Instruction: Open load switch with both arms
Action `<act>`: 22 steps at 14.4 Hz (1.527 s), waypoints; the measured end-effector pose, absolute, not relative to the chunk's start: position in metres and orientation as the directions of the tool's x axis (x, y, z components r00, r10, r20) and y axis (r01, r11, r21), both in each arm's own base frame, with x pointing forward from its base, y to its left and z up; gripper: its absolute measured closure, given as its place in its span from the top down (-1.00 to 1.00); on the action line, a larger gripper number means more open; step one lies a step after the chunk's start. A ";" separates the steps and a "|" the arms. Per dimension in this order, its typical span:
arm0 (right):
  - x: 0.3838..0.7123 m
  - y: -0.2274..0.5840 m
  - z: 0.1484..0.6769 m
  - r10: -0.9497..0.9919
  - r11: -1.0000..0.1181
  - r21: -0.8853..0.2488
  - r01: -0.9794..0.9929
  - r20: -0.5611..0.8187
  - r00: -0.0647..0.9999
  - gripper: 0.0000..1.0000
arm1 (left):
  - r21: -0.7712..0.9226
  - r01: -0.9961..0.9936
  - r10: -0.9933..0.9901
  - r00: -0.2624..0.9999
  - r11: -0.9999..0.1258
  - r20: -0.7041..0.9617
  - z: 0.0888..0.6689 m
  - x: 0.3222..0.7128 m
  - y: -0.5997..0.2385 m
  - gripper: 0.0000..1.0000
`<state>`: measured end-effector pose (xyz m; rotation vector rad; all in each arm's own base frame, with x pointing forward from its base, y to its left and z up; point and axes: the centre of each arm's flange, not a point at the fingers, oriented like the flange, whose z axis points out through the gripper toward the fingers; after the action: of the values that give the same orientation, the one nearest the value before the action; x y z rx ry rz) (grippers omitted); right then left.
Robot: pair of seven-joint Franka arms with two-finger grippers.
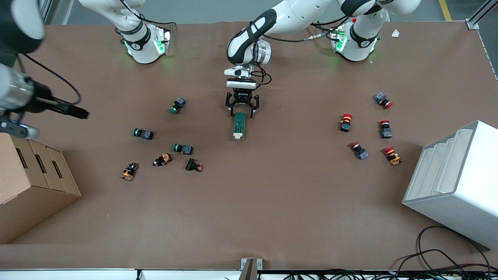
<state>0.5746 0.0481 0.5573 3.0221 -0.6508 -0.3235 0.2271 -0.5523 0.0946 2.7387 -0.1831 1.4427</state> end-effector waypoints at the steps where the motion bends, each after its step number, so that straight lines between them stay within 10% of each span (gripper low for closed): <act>1: 0.579 0.071 0.548 -0.457 -0.890 0.086 -0.449 -0.192 0.869 1.00 | -0.019 -0.119 -0.083 0.558 -0.993 0.826 0.092 0.227 -0.551 0.97; 22: 0.549 0.420 0.246 -0.971 -0.240 0.206 -0.949 -0.064 0.231 1.00 | -0.043 -0.088 -0.080 0.473 -0.995 0.878 0.078 0.206 -0.552 1.00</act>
<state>0.5488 0.4195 0.2461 2.3654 -1.8549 -0.2693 0.2057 -0.5524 0.0782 2.6885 -0.1536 1.6015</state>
